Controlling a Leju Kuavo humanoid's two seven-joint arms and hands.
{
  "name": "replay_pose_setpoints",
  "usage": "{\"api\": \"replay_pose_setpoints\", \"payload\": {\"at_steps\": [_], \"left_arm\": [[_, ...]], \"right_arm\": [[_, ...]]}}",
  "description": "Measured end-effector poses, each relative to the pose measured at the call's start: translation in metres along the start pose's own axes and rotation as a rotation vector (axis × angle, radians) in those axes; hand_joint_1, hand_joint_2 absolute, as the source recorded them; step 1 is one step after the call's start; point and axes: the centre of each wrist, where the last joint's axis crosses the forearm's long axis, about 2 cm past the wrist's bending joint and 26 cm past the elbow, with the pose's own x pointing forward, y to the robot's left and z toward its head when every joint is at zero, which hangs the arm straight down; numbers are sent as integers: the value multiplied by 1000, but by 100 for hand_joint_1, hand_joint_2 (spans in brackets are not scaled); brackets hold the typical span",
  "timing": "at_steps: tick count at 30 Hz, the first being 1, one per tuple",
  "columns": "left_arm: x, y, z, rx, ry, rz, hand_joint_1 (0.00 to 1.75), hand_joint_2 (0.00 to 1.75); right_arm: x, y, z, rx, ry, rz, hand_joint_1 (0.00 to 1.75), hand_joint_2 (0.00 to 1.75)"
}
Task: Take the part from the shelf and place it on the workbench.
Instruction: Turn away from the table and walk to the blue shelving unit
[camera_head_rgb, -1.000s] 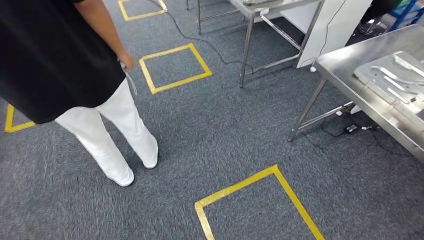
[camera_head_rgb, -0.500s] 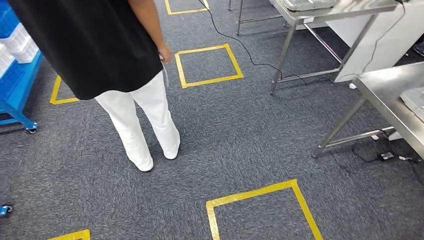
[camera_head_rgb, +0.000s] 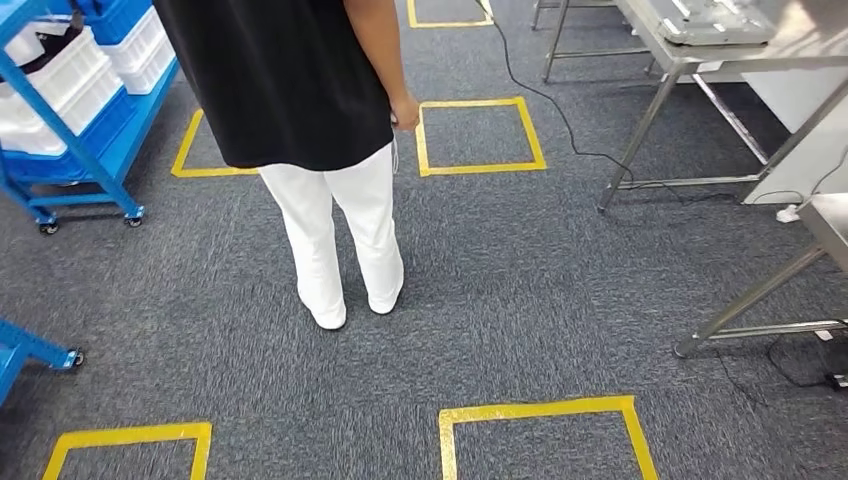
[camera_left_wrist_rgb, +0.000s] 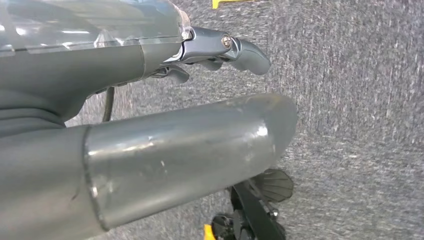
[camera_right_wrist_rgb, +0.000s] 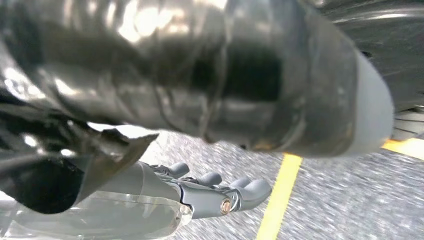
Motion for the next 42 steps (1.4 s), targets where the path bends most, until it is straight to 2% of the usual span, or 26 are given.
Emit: {"api": "replay_pose_setpoints", "payload": {"at_steps": [19, 42], "left_arm": [[-2, 0, 1, -6, 7, -12, 0, 0], [0, -1, 0, -11, 5, -15, 0, 0]], "right_arm": [[5, -2, -5, -8, -18, 29, 0, 0], [-1, -4, -7, 0, -2, 24, 0, 0]]}}
